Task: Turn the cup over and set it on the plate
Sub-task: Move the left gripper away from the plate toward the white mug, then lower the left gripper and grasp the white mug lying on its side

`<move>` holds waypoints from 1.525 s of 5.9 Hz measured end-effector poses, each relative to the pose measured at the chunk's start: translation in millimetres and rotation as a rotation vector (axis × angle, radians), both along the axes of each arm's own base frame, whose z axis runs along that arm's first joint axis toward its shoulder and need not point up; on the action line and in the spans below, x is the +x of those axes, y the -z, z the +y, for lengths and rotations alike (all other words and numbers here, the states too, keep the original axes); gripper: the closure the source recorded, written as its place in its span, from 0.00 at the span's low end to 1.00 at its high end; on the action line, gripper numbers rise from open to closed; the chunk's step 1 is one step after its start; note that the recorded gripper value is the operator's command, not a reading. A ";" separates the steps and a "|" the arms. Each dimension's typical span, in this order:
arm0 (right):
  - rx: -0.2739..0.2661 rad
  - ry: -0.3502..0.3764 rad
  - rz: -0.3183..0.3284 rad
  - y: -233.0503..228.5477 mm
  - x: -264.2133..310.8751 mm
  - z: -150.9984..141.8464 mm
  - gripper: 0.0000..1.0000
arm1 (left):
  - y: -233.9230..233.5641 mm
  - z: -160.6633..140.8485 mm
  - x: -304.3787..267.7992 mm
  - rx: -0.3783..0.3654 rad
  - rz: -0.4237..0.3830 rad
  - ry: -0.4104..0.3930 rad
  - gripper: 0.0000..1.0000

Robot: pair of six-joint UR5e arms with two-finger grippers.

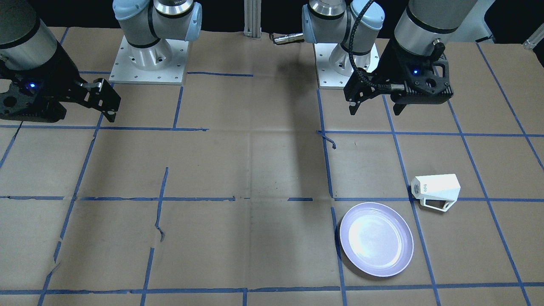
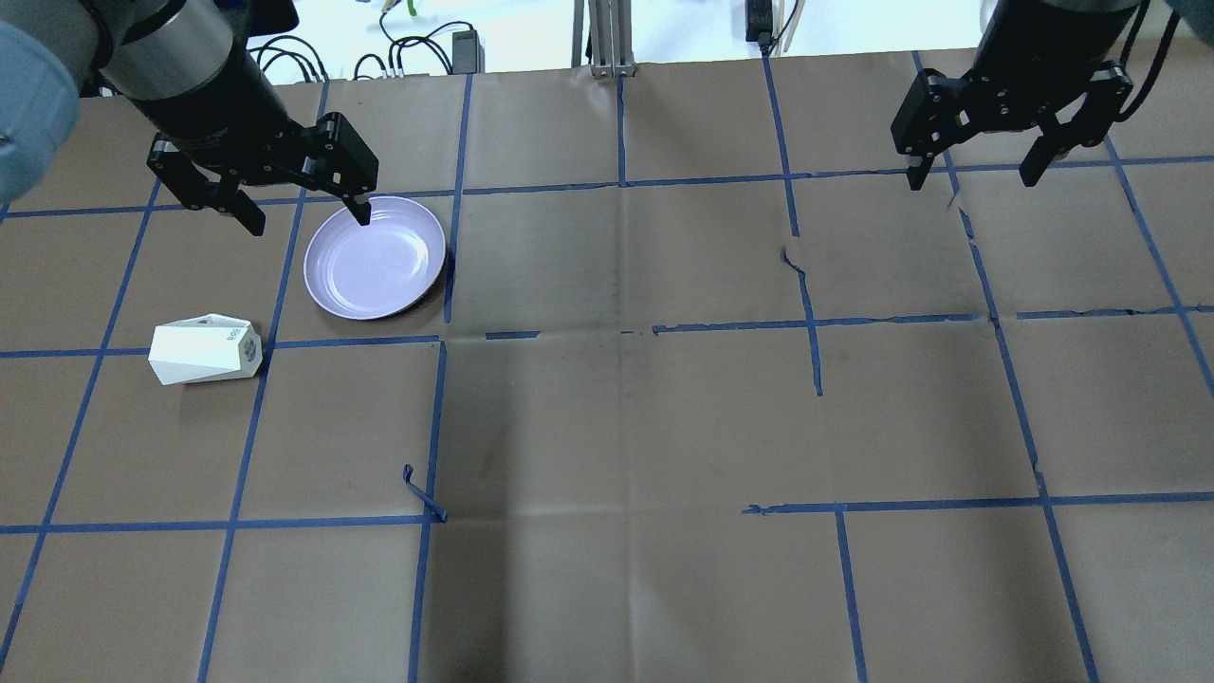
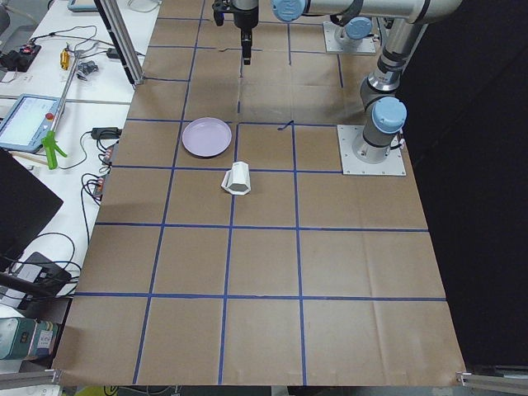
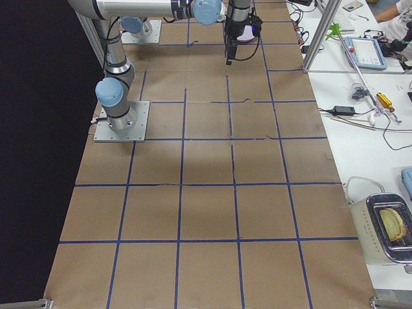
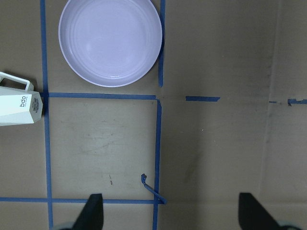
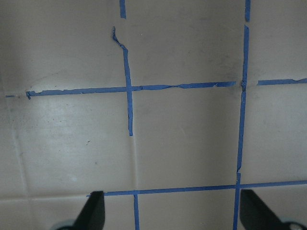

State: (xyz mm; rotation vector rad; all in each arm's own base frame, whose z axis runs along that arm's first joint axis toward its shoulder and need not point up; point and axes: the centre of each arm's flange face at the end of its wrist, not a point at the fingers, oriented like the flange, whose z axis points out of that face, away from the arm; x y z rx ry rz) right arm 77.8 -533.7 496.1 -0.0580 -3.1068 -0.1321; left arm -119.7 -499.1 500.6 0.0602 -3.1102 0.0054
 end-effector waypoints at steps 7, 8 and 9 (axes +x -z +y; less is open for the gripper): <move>0.000 0.000 0.000 -0.1 0.0 0.0 0.00 | 55.5 -3.4 296.1 0.079 0.064 -0.019 0.03; 0.000 0.000 0.000 -0.1 0.0 0.0 0.00 | 84.4 -10.1 335.1 0.095 0.114 -0.019 0.03; 0.000 0.000 0.000 0.0 0.0 0.0 0.00 | 114.6 -18.9 368.1 0.093 0.170 -0.022 0.03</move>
